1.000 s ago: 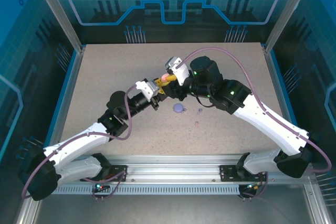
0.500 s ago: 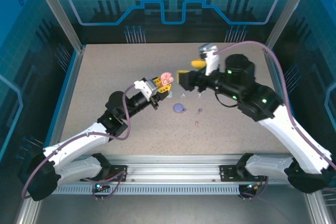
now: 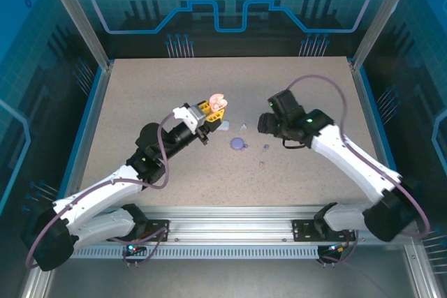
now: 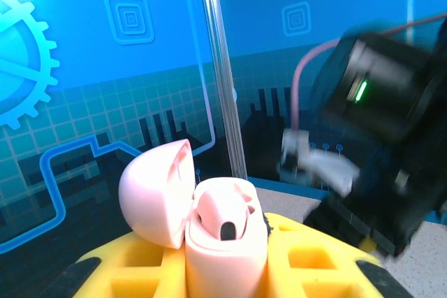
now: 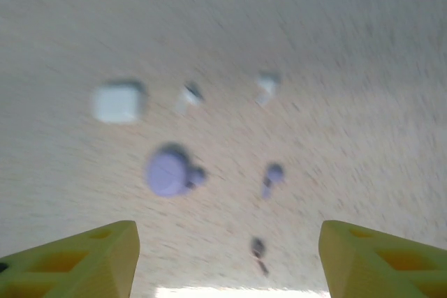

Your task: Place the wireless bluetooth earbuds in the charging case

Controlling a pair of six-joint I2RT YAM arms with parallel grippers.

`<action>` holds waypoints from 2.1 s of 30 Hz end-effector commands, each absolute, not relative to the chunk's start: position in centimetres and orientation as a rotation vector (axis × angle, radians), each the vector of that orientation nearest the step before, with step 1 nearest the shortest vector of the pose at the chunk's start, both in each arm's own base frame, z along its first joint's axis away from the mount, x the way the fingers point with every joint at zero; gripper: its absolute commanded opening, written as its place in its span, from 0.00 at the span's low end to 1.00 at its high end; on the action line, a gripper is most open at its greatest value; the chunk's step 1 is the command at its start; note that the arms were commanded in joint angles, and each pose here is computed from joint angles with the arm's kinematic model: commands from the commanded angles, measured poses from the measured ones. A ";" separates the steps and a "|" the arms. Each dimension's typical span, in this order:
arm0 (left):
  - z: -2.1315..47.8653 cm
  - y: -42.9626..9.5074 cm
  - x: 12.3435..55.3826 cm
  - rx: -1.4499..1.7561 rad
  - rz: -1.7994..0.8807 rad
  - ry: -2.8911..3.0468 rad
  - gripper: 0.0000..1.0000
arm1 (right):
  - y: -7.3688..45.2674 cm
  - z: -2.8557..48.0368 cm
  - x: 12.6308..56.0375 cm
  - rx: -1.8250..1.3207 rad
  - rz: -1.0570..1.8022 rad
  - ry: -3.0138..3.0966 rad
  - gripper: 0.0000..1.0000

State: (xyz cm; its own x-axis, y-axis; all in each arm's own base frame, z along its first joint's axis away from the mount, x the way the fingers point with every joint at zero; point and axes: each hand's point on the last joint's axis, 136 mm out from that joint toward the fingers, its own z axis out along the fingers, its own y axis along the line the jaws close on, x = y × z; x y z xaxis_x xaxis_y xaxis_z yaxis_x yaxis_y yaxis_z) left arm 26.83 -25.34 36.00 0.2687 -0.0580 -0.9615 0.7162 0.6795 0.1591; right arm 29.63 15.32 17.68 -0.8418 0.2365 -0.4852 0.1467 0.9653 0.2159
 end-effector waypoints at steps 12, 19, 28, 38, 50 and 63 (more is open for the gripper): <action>37.1 -24.6 26.2 0.619 -0.583 1.157 0.00 | 16.7 6.1 25.6 0.317 0.000 2.900 0.51; 37.2 -24.8 26.3 0.624 -0.589 1.157 0.00 | 18.3 3.5 25.2 0.240 0.065 2.938 0.47; 37.2 -24.8 26.3 0.623 -0.594 1.160 0.00 | 18.6 1.3 25.1 0.209 0.050 2.973 0.40; 37.1 -24.8 26.4 0.623 -0.595 1.163 0.00 | 18.0 0.5 24.8 0.212 -0.005 2.985 0.36; 37.2 -24.9 26.4 0.622 -0.596 1.161 0.00 | 17.6 0.4 24.2 0.214 0.002 2.990 0.32; 37.2 -25.0 26.5 0.619 -0.602 1.163 0.00 | 17.9 0.5 23.7 0.182 -0.004 2.999 0.29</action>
State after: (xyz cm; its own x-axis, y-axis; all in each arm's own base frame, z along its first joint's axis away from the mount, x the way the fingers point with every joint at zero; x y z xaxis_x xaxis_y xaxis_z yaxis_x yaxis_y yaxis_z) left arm 26.70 -25.10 36.06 0.2653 -0.0662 -0.9619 0.7141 0.6838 0.1499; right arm 25.47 18.11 1.31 -0.9711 0.1541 -0.1821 0.1490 0.9880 0.0415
